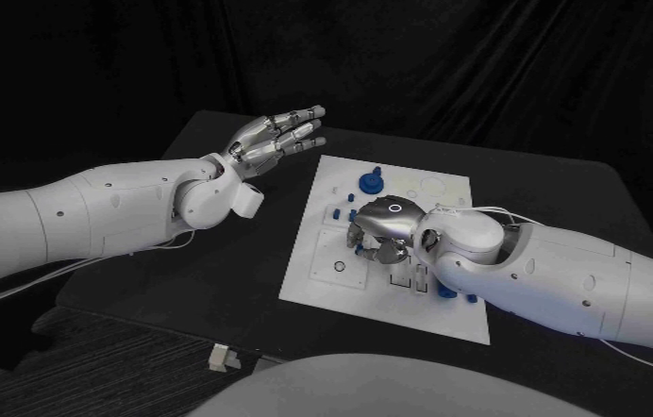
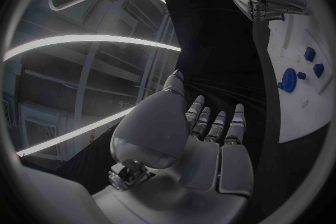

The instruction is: Assemble the parts on the task board

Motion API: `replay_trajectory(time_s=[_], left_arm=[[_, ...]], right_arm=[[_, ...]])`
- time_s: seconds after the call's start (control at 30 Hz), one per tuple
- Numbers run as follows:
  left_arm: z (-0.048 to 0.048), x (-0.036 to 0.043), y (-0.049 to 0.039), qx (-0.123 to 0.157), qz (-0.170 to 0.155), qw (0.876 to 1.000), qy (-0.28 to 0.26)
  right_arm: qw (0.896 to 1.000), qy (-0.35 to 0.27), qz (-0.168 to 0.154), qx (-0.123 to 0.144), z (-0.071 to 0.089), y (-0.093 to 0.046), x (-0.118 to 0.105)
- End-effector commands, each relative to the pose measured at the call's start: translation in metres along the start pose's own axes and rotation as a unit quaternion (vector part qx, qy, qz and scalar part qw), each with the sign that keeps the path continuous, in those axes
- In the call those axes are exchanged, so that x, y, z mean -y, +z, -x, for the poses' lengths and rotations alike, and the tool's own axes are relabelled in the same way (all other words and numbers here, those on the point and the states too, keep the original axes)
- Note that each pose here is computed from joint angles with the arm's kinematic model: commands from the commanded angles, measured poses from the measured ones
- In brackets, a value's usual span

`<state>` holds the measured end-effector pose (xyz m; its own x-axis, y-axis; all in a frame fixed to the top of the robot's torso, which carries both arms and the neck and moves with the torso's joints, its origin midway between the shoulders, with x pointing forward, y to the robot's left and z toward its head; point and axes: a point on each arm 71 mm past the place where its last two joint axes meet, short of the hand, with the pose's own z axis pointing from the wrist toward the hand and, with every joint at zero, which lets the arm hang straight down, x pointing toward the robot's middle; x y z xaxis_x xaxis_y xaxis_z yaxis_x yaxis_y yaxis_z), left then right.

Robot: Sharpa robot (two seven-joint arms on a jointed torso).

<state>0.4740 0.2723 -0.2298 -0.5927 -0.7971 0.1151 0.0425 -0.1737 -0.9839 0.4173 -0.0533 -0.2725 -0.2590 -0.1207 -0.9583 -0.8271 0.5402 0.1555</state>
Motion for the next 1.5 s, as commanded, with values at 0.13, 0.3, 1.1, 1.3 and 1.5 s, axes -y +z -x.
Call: replay_trajectory(time_s=[0.13,0.3,1.1,1.3,1.5], left_arm=[[-0.0018,-0.0010,0.0005,-0.005,-0.003,1.000,-0.009],[-0.0016,-0.0013,0.0003,-0.004,-0.002,1.000,-0.009],[-0.0020,-0.0023,0.0001,-0.006,0.000,1.000,-0.010],[-0.0021,-0.0026,0.0000,-0.006,0.001,1.000,-0.011],[-0.0022,-0.0029,0.0000,-0.007,0.002,1.000,-0.011]], right_arm=[[1.000,-0.002,-0.001,0.009,0.0003,0.0000,-0.0015],[1.000,-0.002,-0.003,0.007,-0.0001,-0.0002,-0.0007],[1.000,0.001,-0.009,0.000,-0.0068,0.0010,0.0015],[1.000,0.002,-0.007,0.002,-0.0077,0.0014,-0.0001],[1.000,0.003,-0.006,0.002,-0.0081,0.0011,-0.0009]])
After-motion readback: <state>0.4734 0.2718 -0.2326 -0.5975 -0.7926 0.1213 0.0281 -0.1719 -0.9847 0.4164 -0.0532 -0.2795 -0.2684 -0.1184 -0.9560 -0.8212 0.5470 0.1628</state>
